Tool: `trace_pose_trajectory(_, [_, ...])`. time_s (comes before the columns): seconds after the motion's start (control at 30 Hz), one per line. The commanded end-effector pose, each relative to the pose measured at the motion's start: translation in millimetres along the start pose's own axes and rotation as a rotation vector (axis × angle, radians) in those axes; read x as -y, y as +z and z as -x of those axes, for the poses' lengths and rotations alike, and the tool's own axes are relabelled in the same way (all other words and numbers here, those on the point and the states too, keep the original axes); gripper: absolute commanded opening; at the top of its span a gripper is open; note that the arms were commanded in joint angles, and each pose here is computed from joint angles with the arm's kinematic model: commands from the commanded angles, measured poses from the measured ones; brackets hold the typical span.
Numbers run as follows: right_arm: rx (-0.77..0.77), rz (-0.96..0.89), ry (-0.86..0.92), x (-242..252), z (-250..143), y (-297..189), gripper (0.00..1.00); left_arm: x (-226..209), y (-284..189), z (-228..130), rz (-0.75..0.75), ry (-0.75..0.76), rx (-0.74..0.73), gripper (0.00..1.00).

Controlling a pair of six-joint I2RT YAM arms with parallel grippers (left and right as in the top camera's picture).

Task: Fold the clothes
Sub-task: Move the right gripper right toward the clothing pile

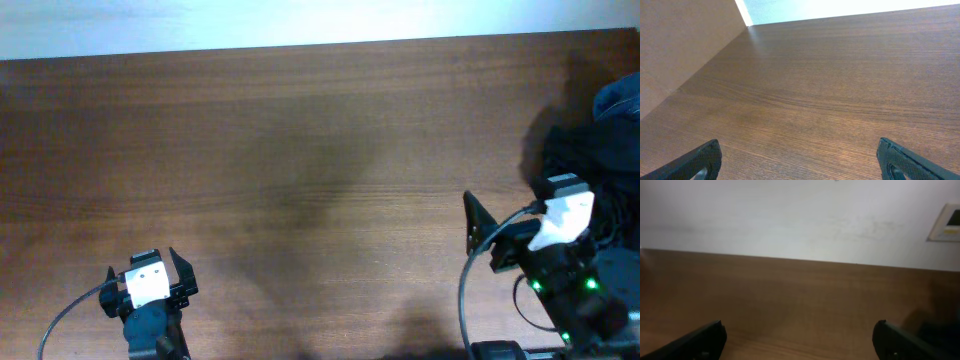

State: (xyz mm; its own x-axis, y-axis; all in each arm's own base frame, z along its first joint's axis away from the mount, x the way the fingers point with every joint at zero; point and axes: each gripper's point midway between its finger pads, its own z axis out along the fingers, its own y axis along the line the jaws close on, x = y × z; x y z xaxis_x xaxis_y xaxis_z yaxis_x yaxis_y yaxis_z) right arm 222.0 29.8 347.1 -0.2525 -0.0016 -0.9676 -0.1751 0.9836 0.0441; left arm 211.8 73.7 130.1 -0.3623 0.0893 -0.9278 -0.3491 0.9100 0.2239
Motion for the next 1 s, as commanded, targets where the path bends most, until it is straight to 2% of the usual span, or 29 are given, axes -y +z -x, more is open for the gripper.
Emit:
trace_pose_trajectory(0.0, [0.008,-0.096,0.021,14,17,-12,0.99,-2,-1,-1,0.010,0.019,-0.002,0.99])
trace_pose_trajectory(0.27, [-0.243,-0.512,0.158,82,-1,-17,0.99,-2,-1,-1,0.010,0.019,-0.002,0.99])
trace_pose_trajectory(0.47, [-0.444,-0.665,0.141,110,-8,-8,0.99,-2,-1,-1,0.010,0.019,-0.002,1.00])
trace_pose_trajectory(0.6, [-0.549,-0.752,0.203,139,-20,-3,0.99,-2,-1,-1,0.010,0.019,-0.002,0.99])
trace_pose_trajectory(0.83, [-0.631,-0.812,0.417,186,-50,-3,0.99,-2,-1,-1,0.010,0.018,-0.002,0.99])
trace_pose_trajectory(0.97, [-0.624,-0.904,0.521,209,-60,-14,0.99,-2,-1,-1,0.010,0.019,-0.002,0.99])
